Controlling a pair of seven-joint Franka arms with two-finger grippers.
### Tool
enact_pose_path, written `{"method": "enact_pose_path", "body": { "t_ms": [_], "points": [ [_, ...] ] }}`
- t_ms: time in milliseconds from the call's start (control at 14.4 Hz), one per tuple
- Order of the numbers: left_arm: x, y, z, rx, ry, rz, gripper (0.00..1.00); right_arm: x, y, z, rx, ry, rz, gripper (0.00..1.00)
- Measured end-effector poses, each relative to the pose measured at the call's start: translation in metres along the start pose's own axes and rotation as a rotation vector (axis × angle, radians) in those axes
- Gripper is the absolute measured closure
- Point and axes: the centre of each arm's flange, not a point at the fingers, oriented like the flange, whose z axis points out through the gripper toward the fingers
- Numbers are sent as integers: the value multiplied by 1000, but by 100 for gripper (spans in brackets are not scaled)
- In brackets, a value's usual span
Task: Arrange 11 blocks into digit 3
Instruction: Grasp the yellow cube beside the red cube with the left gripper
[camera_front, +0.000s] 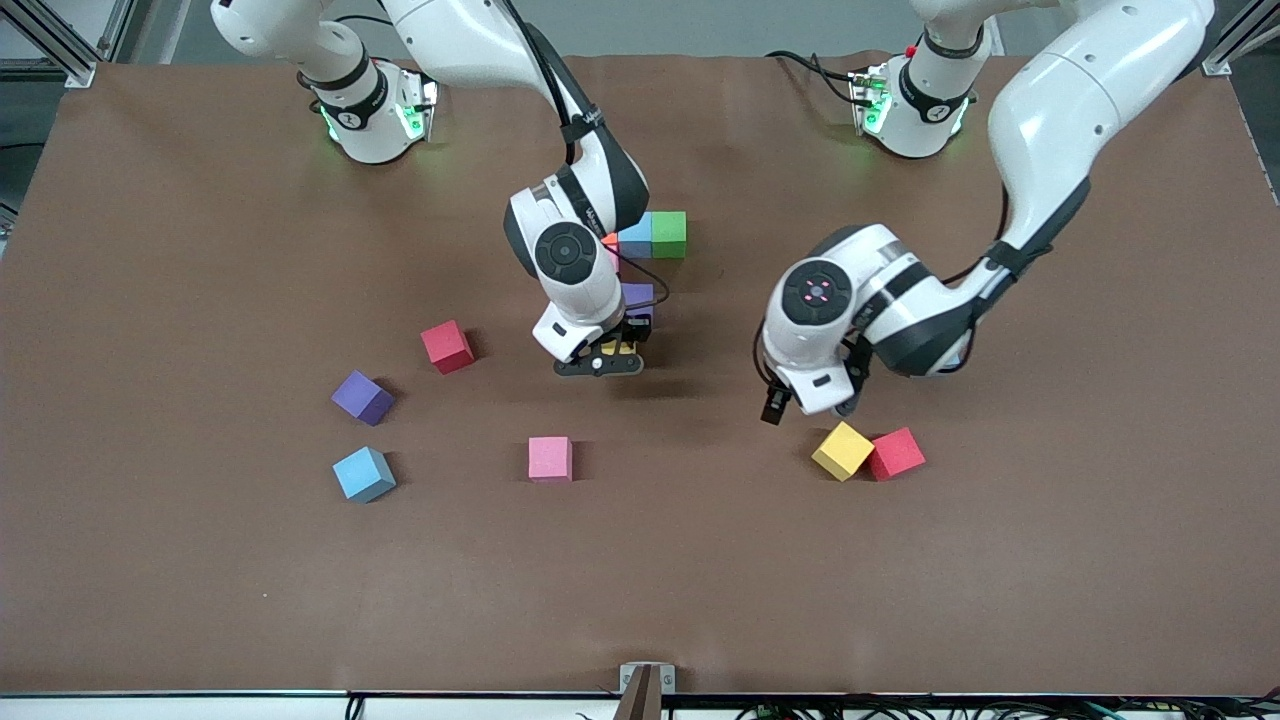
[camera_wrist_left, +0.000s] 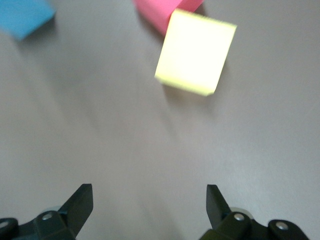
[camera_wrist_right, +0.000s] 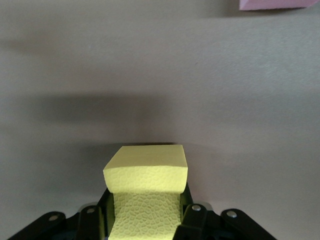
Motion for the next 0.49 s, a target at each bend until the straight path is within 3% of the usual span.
{"method": "enact_pose_path", "body": {
  "t_ms": [486],
  "points": [
    [72,20,11,-84,20,172,0,-14,-17,13,-12,0,-35,48]
  ]
}}
